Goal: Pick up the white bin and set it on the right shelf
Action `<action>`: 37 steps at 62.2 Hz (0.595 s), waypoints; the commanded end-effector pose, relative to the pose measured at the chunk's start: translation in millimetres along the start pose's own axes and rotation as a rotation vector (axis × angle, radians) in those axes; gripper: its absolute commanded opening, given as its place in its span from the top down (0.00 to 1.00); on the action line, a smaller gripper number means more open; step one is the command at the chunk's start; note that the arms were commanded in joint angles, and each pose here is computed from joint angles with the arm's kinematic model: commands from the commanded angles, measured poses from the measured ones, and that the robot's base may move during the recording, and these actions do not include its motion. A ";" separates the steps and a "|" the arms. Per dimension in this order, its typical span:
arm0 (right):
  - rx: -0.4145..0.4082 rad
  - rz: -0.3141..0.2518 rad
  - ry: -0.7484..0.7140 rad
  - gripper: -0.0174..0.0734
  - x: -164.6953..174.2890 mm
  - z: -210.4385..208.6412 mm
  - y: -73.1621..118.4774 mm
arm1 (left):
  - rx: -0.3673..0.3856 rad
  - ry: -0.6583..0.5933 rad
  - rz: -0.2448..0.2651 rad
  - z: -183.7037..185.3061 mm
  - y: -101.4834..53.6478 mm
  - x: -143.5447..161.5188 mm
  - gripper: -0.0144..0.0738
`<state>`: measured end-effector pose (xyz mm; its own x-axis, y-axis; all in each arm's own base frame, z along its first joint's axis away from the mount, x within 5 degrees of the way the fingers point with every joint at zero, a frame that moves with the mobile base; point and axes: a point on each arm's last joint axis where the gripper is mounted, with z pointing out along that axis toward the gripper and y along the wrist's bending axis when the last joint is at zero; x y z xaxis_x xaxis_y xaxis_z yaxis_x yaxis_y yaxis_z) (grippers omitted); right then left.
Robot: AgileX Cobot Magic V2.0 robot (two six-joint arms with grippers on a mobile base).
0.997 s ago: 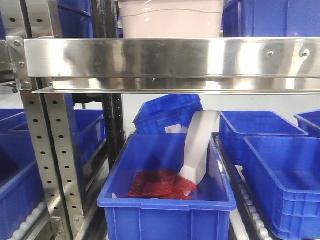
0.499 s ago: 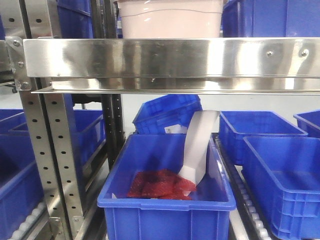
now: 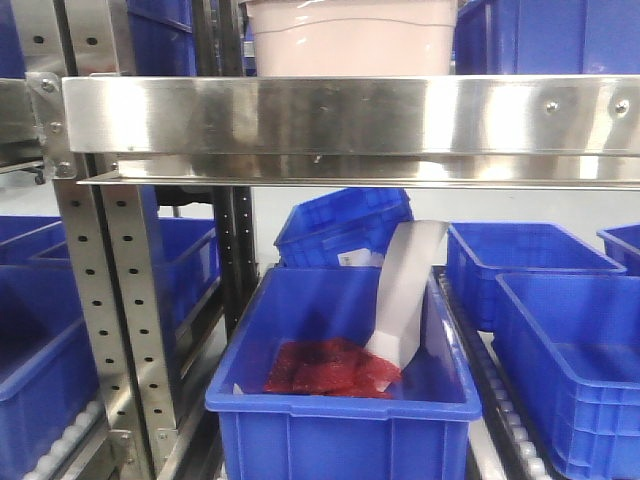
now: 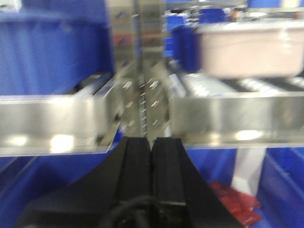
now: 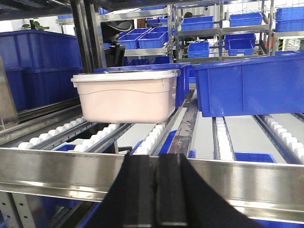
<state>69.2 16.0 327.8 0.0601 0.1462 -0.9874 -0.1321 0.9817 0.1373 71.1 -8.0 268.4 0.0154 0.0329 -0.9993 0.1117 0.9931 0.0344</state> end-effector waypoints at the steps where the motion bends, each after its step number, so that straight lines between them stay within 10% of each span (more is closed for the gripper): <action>1: 0.021 0.020 -0.044 0.73 -10.2 0.1 -0.9 | -0.022 -0.079 -0.058 -5.6 1.1 8.0 0.97; 15: 0.021 0.020 -0.044 0.73 -10.2 0.1 -0.9 | -0.039 -0.013 -0.069 -17.2 -0.3 68.4 0.97; 37: 0.018 0.020 -0.041 0.73 -9.7 0.2 -0.7 | -0.039 0.007 -0.069 -15.8 -0.3 70.0 0.97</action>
<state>68.8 16.4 327.7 0.0594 0.1455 -0.9876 -0.1359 0.9813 0.1364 56.4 -4.7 190.4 -0.0817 -0.0109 -0.9966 0.0779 0.9968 -0.0173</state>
